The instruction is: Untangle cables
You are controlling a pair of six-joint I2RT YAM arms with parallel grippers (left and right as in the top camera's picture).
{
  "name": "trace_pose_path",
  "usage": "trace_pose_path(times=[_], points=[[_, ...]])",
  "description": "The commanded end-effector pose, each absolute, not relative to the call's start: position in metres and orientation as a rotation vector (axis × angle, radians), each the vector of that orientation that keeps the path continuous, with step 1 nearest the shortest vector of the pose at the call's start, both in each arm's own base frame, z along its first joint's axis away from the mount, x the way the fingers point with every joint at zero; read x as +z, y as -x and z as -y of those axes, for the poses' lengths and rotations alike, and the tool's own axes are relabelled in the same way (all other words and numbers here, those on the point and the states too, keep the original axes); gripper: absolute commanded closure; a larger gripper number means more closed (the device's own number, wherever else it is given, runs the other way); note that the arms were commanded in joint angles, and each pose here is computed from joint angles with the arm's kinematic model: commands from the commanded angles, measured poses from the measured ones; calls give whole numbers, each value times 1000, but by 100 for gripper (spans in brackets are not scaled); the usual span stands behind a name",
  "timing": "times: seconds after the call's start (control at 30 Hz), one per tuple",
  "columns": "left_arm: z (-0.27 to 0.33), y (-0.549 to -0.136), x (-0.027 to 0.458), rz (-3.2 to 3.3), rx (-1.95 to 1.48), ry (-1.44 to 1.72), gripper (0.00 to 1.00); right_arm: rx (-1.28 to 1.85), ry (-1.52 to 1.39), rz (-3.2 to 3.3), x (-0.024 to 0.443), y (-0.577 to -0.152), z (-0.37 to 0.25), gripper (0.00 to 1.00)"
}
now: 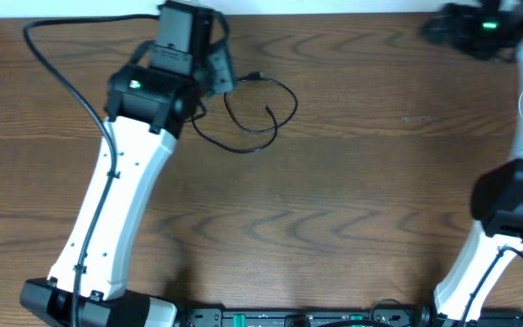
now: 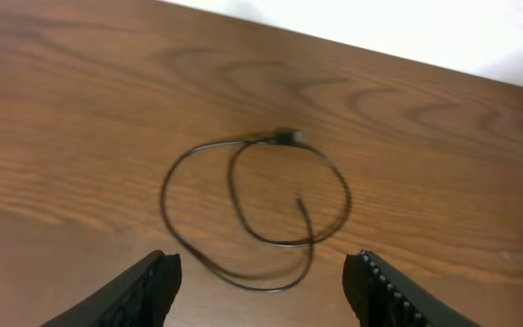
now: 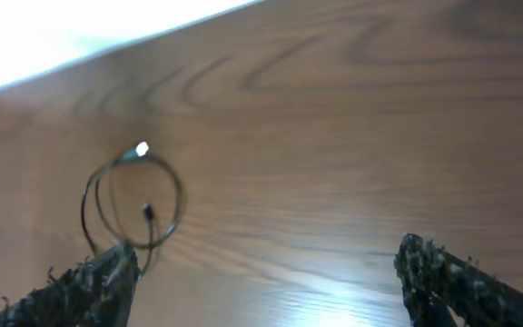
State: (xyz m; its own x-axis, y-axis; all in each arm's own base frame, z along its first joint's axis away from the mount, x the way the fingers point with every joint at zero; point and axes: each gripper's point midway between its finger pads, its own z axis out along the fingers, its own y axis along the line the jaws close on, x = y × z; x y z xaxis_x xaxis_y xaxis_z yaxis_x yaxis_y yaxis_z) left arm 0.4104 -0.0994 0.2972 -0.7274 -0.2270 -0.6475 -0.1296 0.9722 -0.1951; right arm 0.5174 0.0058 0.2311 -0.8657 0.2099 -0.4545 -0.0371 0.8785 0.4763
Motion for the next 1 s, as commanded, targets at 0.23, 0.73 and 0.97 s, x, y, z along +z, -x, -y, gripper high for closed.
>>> trace_pose_path(times=[0.23,0.73,0.97], points=[[50,-409,287,-2429,-137,429,37,615,39,-2743,168,-498,-151,24],[50,-408,287,-2426,-149,467,37,518,35,-2854,76,-448,-260,50],[50,-408,286,-2427,-152,475,37,293,-20,-2851,44,-433,-264,57]])
